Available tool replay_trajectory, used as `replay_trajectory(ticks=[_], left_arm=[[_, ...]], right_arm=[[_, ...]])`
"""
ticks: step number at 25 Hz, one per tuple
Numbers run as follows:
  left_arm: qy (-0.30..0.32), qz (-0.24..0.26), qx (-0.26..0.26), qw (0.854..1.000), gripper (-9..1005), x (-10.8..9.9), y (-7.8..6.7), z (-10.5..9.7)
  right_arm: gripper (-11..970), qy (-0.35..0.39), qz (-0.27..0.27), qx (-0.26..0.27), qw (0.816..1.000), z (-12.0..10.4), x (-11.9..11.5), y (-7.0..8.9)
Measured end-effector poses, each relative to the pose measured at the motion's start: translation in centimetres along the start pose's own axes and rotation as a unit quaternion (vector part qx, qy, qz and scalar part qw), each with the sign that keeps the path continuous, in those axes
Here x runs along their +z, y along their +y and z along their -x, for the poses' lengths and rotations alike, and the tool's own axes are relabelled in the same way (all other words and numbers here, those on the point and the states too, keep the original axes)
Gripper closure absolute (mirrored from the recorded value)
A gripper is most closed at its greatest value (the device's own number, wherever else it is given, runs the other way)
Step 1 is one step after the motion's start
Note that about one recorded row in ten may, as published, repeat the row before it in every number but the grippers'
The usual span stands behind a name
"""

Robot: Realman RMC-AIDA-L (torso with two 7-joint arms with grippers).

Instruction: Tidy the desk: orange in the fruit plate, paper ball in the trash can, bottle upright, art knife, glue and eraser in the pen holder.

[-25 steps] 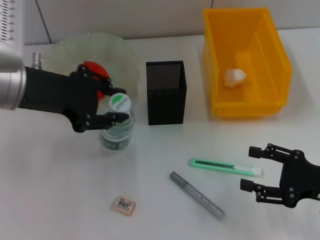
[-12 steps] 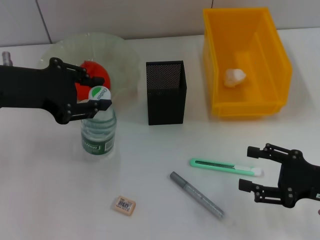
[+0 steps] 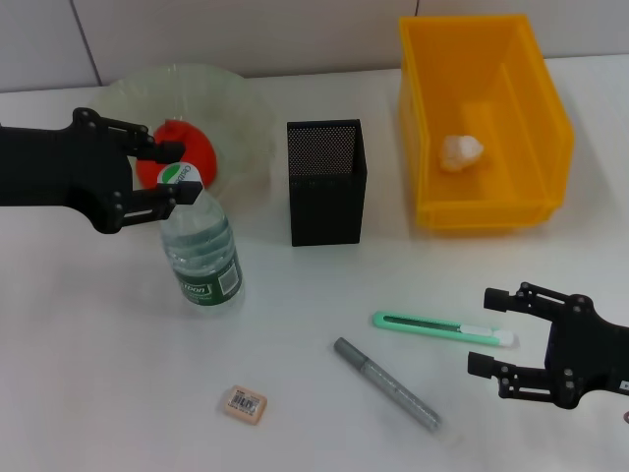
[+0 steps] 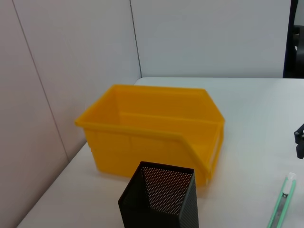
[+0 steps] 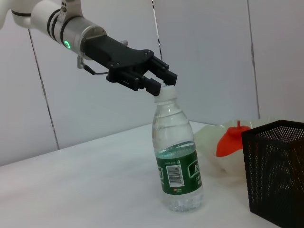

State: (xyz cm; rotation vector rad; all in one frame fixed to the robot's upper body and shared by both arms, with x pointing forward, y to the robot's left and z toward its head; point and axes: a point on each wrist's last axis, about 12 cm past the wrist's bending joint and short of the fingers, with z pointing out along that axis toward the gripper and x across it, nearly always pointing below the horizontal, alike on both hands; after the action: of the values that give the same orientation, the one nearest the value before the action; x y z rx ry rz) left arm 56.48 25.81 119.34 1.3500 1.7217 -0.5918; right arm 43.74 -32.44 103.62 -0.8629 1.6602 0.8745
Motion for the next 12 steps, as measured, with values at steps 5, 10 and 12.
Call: replay_trajectory(ticks=[5, 10, 12], left_arm=[[-0.004, -0.002, 0.003, 1.000, 581, 0.03, -0.19, -0.14], [-0.028, 0.003, 0.016, 0.999, 591, -0.47, -0.32, 0.08], [-0.032, 0.005, 0.017, 0.999, 595, -0.60, -0.31, 0.09]], right_arm=[[142, 0.000, 0.000, 0.000, 1.000, 0.00, -0.01, -0.01], [143, 0.000, 0.000, 0.000, 1.000, 0.01, -0.03, -0.02], [143, 0.000, 0.000, 0.000, 1.000, 0.01, -0.04, -0.02]])
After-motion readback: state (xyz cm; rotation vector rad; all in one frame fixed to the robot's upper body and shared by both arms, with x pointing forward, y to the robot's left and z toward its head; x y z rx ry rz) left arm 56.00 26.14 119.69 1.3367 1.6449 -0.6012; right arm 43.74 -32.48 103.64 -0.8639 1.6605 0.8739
